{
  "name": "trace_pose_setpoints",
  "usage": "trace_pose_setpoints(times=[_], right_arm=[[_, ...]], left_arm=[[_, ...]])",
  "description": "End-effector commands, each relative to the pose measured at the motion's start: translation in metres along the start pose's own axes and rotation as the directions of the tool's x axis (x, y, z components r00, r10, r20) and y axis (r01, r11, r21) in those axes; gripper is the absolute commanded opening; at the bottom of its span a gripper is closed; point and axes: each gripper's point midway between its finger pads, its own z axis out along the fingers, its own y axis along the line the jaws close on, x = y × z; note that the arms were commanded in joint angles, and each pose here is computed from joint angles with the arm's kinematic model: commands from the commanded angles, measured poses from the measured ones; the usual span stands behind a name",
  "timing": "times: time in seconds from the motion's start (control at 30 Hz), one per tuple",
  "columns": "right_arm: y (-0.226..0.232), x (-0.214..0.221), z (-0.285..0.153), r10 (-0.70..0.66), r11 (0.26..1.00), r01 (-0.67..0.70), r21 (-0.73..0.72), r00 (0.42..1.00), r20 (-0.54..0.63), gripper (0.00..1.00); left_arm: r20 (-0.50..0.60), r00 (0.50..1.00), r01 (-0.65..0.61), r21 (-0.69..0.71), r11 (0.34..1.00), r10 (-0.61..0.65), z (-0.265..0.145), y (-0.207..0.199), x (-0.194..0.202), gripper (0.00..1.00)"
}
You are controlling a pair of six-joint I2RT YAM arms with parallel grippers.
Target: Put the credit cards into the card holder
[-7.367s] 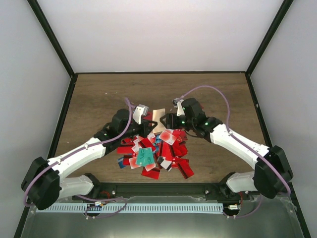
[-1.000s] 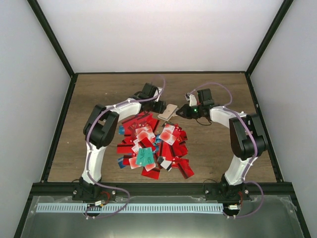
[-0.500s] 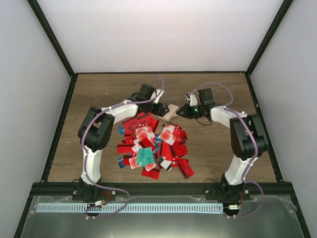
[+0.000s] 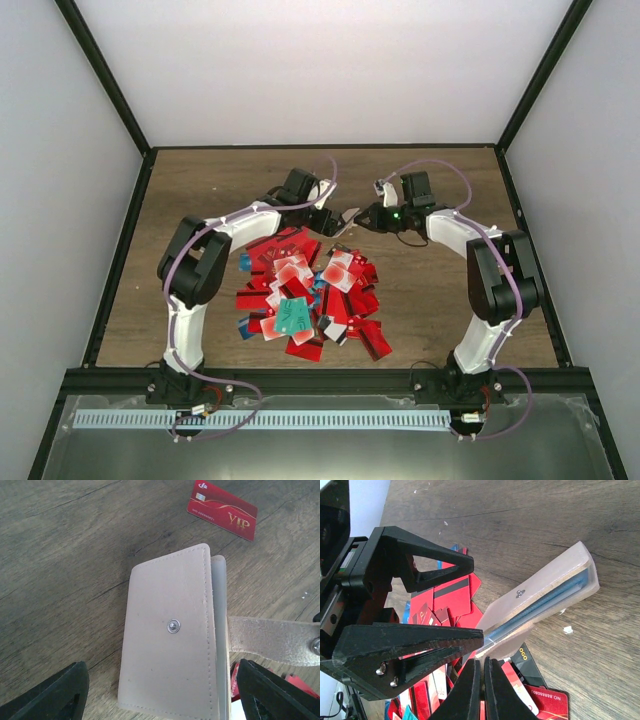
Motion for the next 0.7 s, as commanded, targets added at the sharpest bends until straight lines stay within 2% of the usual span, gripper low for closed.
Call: trace_pose_setpoints(times=[0.0,0.33,0.67], right_arm=[[0.021,-0.024,-0.017,-0.044,0.999,0.046,-0.03,0.998,0.052,0.01],[0.017,-0.019,-0.015,-0.039,0.999,0.04,-0.025,0.999,0.039,0.01],[0.006,-0.013,-0.013,-0.03,0.999,0.03,0.022,0.999,0.027,0.01]], left_arm=[[0.002,1.0,-0.029,-0.002,1.0,0.029,0.006,0.0,-0.004,0.83],[-0.011,0.999,-0.031,-0.067,0.997,0.03,0.015,0.013,-0.003,0.81],[0.018,1.0,-0.018,-0.129,0.991,0.021,0.012,0.025,-0.016,0.69]])
